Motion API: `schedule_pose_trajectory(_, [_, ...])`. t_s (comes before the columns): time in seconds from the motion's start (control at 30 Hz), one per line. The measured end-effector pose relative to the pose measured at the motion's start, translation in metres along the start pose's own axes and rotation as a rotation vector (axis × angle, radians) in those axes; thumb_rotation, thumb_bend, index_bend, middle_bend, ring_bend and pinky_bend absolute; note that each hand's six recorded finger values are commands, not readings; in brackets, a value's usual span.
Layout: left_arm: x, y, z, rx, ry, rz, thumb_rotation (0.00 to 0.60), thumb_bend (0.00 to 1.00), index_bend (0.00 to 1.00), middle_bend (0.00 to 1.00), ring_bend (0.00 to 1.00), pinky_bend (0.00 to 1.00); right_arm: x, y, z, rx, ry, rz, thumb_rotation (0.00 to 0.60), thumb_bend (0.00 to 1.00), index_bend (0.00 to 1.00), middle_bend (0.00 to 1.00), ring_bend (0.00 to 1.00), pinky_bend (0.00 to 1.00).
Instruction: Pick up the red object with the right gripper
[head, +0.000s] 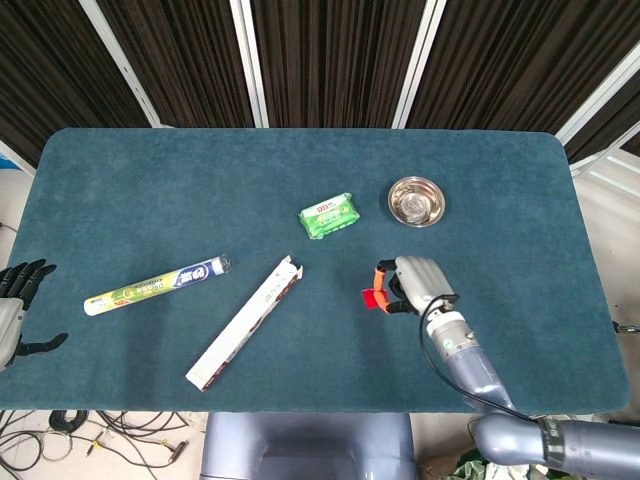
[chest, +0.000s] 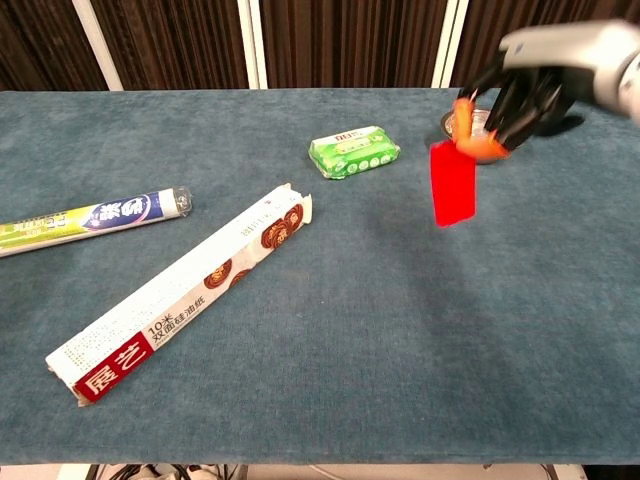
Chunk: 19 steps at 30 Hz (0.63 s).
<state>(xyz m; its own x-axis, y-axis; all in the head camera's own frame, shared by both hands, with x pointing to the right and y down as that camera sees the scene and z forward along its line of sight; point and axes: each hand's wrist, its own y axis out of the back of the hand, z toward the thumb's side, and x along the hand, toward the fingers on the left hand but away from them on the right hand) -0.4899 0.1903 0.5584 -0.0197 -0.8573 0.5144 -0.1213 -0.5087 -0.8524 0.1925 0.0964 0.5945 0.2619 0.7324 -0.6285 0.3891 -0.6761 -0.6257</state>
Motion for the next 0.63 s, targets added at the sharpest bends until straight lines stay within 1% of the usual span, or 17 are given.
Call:
schedule_pose_trajectory(0.03, [0.000,0.000,0.000,0.000,0.000,0.000,0.600,0.15,0.11,0.05,0.00,0.04,0.002,0.011,0.003,-0.013,0.007,-0.015,0.600,0.54,0.74,1.00,1.00,1.00])
schedule_pose_trajectory(0.13, [0.000,0.000,0.000,-0.001,0.000,-0.001,0.600,0.15,0.11,0.05,0.00,0.04,0.004,0.031,0.010,-0.050,0.018,-0.036,0.600,0.54,0.74,1.00,1.00,1.00])
schedule_pose_trajectory(0.33, [0.000,0.000,-0.001,-0.005,0.004,0.001,0.600,0.15,0.11,0.05,0.00,0.04,0.004,0.052,0.019,-0.088,0.021,-0.043,0.600,0.54,0.74,1.00,1.00,1.00])
schedule_pose_trajectory(0.47, [0.001,0.001,-0.002,-0.009,0.008,0.001,0.600,0.15,0.11,0.05,0.00,0.04,0.006,0.065,0.027,-0.116,0.015,-0.028,0.600,0.54,0.74,1.00,1.00,1.00])
schedule_pose_trajectory(0.63, [0.001,0.001,-0.002,-0.009,0.007,0.001,0.600,0.15,0.11,0.05,0.00,0.05,0.012,0.079,0.045,-0.195,0.028,0.019,0.600,0.54,0.74,1.00,1.00,1.00])
